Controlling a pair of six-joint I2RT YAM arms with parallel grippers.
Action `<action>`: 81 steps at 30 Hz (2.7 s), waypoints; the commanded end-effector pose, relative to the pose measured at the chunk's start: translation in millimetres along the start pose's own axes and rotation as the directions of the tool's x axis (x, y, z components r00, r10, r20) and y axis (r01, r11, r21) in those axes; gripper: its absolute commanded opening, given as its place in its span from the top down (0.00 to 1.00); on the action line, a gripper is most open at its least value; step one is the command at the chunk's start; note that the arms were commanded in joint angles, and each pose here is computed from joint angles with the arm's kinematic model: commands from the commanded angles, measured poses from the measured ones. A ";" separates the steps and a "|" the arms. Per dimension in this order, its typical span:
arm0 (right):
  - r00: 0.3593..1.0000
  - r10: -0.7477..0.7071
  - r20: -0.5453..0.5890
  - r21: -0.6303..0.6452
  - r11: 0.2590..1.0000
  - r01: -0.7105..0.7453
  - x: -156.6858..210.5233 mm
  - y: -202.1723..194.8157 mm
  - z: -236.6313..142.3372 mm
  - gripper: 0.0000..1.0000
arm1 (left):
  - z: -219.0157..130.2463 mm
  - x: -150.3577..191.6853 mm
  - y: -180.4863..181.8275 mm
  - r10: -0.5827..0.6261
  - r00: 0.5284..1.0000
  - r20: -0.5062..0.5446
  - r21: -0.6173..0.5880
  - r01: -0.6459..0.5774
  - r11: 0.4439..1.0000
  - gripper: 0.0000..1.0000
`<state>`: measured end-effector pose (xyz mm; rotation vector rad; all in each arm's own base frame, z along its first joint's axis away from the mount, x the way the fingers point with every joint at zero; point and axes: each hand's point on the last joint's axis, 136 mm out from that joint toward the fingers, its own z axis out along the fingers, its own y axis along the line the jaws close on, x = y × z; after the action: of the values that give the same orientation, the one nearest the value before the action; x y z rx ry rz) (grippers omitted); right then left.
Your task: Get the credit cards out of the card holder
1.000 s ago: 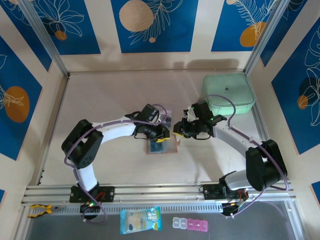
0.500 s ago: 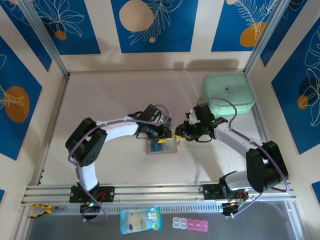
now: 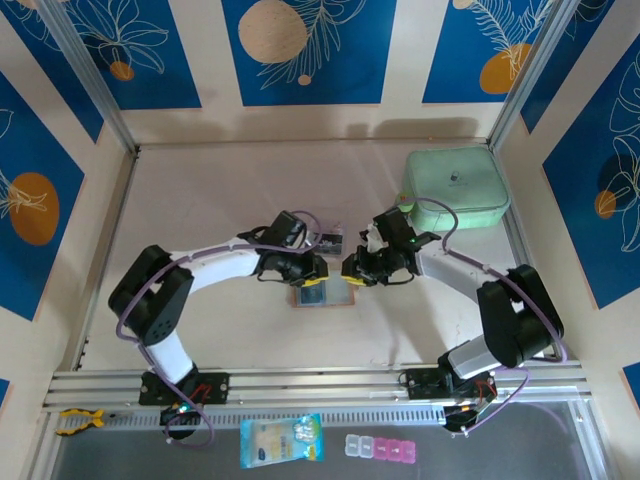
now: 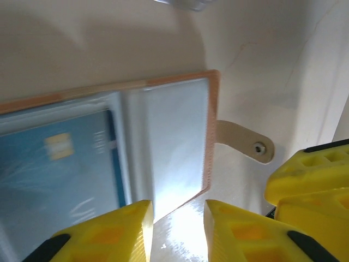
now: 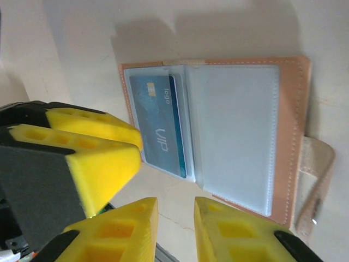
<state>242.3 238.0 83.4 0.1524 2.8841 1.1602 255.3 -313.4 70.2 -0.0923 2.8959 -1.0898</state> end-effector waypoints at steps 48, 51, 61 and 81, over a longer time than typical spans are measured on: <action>0.986 -0.062 -0.153 0.051 0.996 0.071 4.2 10.6 74.1 0.79 | -5.5 11.5 85.7 -0.137 0.991 -0.004 -0.144 0.135 0.980 0.96; 0.986 -0.064 -0.156 0.042 0.997 0.071 4.6 10.1 76.2 0.80 | -5.8 11.2 85.2 -0.136 0.991 -0.005 -0.145 0.134 0.980 0.96; 0.982 -0.072 -0.176 0.032 0.996 0.079 7.5 10.3 82.2 0.84 | -5.8 11.0 85.0 -0.135 0.991 -0.008 -0.147 0.132 0.980 0.96; 0.971 -0.122 -0.206 0.019 0.992 0.128 14.1 16.2 89.2 0.83 | -7.3 11.5 85.5 -0.131 0.991 -0.009 -0.155 0.128 0.980 0.96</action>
<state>239.7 306.6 29.3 -0.1133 3.0239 1.1435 243.1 -255.1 26.4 -0.2619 2.9826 -0.9486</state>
